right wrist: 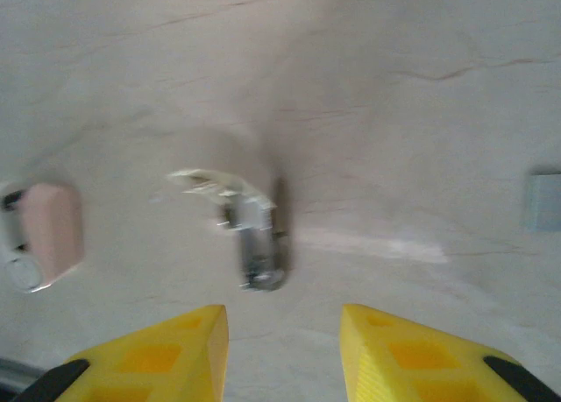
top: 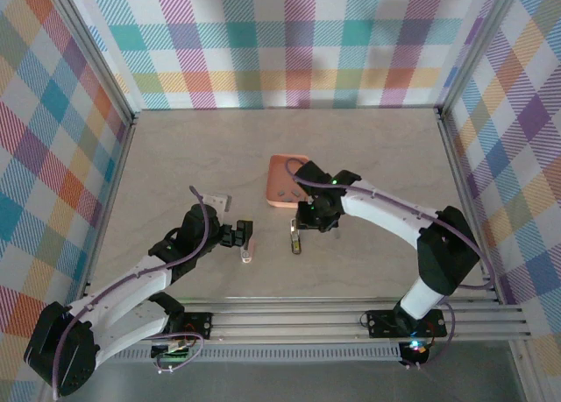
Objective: Load the staples into the stapler
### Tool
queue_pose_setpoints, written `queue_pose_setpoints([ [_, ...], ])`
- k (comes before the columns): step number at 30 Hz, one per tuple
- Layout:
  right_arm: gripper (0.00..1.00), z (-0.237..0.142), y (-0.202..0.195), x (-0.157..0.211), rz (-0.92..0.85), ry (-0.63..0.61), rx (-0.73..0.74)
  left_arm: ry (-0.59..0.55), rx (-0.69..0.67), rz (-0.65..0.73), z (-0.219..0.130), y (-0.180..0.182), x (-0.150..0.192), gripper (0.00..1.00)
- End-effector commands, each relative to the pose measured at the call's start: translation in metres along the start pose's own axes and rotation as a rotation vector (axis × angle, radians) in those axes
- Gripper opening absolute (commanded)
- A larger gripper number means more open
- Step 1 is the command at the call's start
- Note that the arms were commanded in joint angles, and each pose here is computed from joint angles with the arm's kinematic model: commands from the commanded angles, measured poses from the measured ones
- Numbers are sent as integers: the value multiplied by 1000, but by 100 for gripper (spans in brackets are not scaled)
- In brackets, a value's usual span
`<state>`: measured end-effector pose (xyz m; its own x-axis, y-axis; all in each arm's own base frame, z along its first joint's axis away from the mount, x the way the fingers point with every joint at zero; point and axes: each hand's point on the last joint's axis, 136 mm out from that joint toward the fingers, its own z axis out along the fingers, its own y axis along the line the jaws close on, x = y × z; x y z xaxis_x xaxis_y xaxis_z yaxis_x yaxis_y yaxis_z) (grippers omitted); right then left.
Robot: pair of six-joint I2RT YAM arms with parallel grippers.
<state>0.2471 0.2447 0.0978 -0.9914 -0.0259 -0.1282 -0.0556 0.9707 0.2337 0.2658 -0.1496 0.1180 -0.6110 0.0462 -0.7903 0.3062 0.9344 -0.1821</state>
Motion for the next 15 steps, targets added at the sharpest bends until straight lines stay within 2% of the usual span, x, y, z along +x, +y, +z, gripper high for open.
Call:
queue_pose_setpoints([
  [1, 36, 12, -35, 6, 6, 123, 49, -23, -4, -29, -2, -1, -14, 100],
  [7, 35, 27, -73, -6, 23, 187, 127, -10, -24, -27, 2, 2, -12, 100],
  [15, 35, 47, -94, -6, 17, 250, 198, 7, -29, -17, 6, 2, -10, 100],
])
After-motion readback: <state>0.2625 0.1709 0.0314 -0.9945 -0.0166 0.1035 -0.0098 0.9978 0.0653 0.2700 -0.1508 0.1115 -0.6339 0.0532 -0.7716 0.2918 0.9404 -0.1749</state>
